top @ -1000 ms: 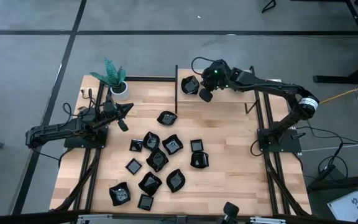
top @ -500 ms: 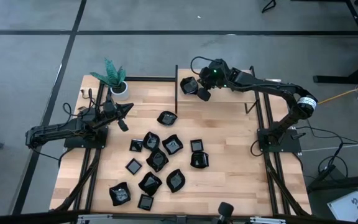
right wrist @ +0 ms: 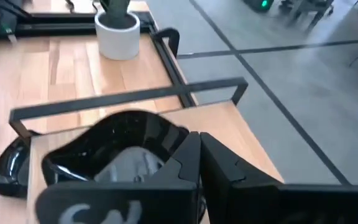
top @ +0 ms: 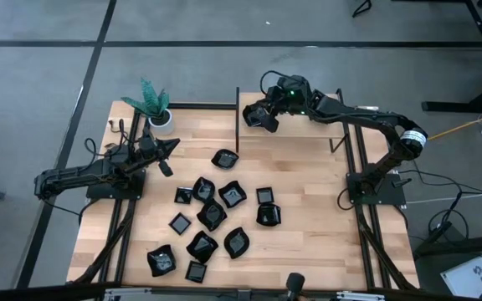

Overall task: Pick & Place Mini shaped plates
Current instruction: Stack the black leaf-shaped plate on top of the black leaf-shaped plate on the shelf

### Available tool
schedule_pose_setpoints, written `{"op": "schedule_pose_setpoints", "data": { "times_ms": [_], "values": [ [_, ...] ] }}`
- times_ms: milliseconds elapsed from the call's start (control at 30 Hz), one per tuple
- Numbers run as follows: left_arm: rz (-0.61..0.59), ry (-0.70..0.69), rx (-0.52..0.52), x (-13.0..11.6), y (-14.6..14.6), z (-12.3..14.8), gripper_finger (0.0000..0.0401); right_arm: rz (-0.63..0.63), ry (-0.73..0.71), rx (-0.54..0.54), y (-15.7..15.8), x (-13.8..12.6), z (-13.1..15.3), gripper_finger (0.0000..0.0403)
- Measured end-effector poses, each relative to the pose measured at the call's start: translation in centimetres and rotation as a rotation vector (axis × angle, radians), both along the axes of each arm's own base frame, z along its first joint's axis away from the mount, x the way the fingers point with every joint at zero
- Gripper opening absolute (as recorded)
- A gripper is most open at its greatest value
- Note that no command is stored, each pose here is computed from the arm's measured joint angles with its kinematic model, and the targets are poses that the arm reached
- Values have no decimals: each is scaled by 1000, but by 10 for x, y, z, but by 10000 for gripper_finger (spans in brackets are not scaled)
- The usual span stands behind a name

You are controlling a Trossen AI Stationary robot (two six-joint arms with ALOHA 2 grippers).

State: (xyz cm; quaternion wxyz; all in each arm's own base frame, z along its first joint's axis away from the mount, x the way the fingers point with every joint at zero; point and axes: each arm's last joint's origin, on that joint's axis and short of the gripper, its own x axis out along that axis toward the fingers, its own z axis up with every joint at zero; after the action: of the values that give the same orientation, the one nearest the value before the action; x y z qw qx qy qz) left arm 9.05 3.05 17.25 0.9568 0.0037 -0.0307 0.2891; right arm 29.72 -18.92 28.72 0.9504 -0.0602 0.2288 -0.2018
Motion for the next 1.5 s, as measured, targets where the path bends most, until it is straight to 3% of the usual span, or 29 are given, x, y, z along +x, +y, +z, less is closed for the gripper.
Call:
{"op": "schedule_pose_setpoints", "data": {
  "times_ms": [200,400,533,933,1167,1500],
  "values": [
    [0,0,0,0,0,0,4,188,-7,54,21,11,-2,8],
    [0,0,0,0,0,0,4,318,95,-97,45,20,-6,8],
    [0,0,0,0,0,0,4,336,166,-167,54,23,-9,21],
    [0,0,0,0,0,0,4,334,194,-169,59,24,-11,115],
    [0,0,0,0,0,0,4,257,231,-209,57,23,-11,124],
    [0,0,0,0,0,0,4,265,261,-212,57,23,-14,123]
  ]
}}
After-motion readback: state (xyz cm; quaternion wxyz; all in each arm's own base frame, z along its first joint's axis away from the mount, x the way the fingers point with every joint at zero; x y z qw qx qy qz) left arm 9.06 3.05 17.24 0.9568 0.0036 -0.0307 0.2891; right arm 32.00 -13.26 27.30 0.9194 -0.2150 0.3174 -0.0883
